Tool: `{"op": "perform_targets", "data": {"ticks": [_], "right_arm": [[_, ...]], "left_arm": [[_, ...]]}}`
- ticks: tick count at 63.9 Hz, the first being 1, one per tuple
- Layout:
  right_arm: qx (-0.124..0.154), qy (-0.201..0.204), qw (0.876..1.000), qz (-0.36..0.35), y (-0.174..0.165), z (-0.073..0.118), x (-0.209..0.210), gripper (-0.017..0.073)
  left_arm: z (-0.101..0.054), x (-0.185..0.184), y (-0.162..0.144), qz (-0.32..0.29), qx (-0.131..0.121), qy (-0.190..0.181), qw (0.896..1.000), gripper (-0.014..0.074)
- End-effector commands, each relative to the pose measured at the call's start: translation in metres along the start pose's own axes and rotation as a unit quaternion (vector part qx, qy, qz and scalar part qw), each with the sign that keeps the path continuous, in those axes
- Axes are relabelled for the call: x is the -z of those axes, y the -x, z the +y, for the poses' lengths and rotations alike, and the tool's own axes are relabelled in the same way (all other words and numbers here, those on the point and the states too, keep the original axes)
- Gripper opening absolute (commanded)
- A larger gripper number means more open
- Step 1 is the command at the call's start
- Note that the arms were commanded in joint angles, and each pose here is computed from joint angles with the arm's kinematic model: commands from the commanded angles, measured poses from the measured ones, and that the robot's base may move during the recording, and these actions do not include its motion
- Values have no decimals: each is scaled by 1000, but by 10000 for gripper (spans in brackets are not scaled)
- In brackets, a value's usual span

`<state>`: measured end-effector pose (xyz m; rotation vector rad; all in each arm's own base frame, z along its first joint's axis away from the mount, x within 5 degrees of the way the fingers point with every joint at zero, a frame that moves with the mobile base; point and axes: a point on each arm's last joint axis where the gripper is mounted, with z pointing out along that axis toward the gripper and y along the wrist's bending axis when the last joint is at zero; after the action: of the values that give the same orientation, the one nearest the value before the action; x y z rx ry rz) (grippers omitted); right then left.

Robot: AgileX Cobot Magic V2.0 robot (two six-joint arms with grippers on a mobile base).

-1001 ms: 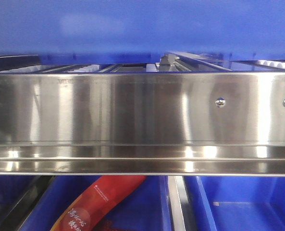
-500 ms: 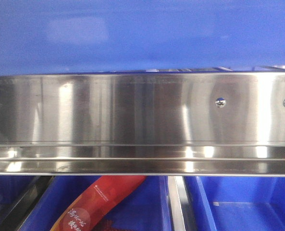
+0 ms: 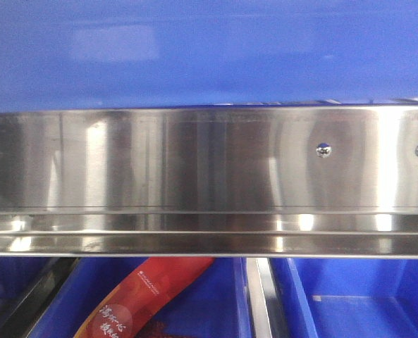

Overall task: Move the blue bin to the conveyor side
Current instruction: 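Lift the blue bin with both grippers and pull it off the shelf, then hold the bin with both grippers while the base drives away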

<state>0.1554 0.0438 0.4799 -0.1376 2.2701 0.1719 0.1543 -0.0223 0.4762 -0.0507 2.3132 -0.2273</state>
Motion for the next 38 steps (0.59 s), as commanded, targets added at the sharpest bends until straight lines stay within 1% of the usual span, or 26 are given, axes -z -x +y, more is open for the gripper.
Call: {"op": "perform_targets", "data": {"ticks": [1,38], "right_arm": [[12,-20,997,-67,9,-5,12,-88],[12,-20,997,-70,10,-5,12,-88]], "left_arm": [[0,11,6,-54,-16,0,998,-17],[0,11,6,-54,-16,0,998,-17]]}}
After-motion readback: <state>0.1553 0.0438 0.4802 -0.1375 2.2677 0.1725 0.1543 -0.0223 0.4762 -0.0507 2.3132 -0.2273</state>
